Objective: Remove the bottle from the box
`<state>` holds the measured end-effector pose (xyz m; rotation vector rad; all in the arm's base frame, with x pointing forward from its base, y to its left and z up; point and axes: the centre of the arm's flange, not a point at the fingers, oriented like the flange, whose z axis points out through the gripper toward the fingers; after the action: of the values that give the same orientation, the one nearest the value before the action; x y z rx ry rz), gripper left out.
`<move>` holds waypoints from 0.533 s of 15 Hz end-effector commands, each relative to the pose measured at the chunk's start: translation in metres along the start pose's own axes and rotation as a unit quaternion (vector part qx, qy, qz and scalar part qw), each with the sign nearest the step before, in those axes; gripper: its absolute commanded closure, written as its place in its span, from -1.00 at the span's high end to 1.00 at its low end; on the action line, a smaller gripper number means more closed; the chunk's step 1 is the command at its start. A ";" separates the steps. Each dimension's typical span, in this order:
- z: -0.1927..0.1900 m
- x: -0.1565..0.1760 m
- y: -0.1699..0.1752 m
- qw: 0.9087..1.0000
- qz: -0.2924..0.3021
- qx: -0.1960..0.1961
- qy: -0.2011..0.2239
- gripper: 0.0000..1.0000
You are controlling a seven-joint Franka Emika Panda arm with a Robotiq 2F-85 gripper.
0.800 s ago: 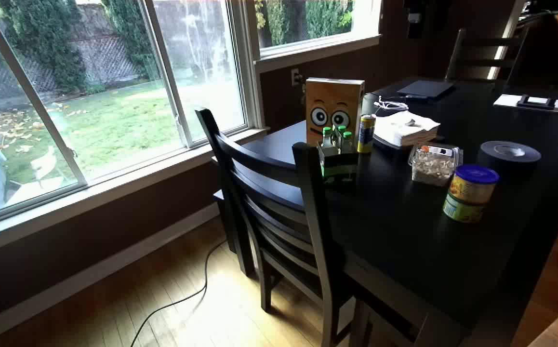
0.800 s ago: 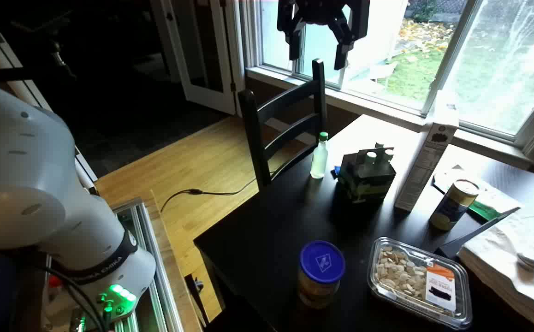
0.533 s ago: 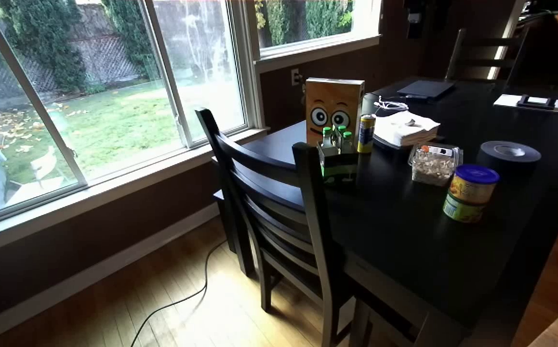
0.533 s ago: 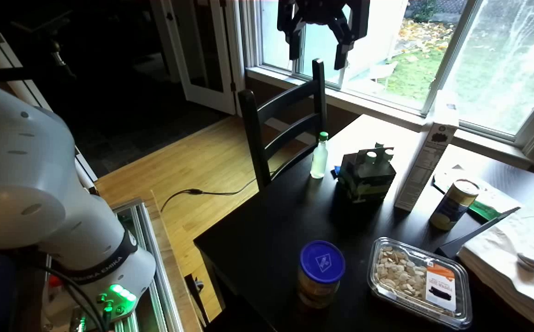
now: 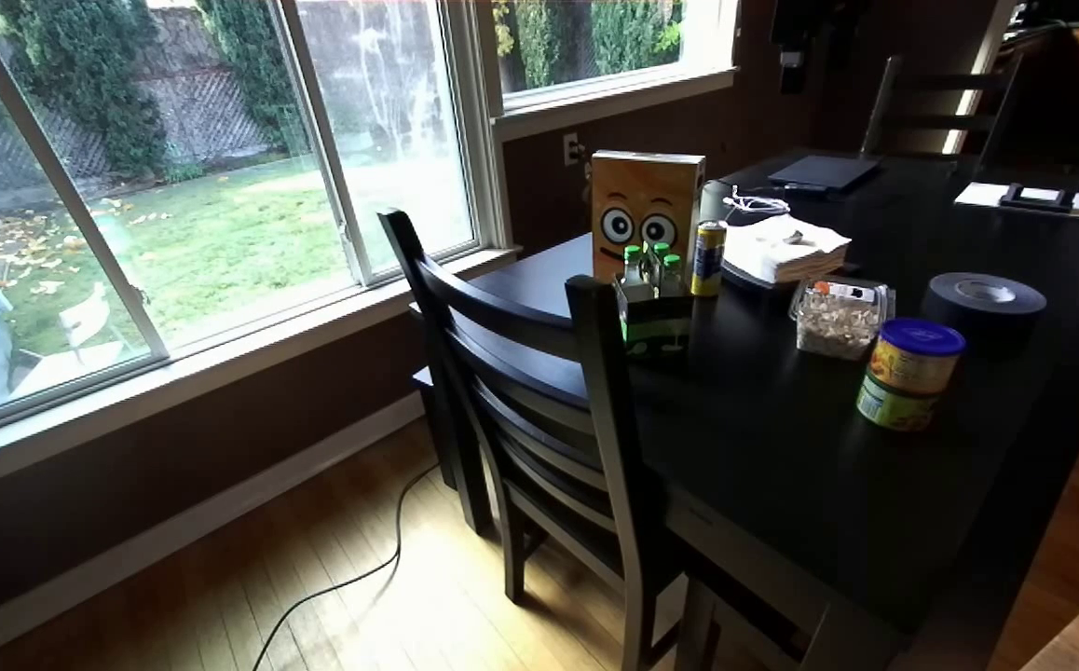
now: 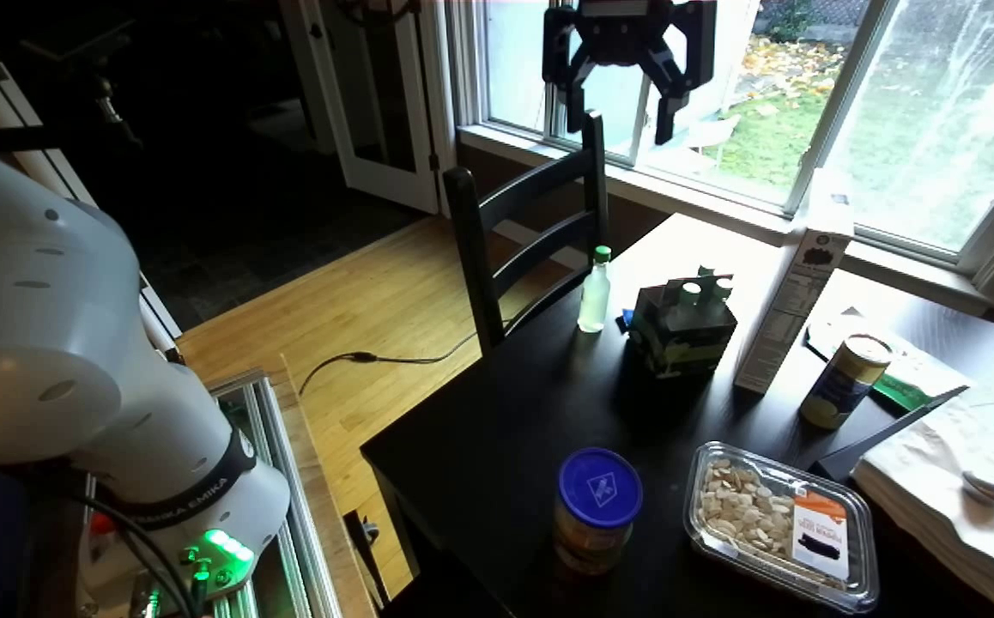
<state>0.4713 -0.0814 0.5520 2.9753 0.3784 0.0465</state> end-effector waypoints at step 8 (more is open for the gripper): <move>0.124 0.073 0.047 0.980 -0.131 -0.046 0.140 1.00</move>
<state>0.5407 -0.1125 0.4679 2.8213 0.6179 0.3373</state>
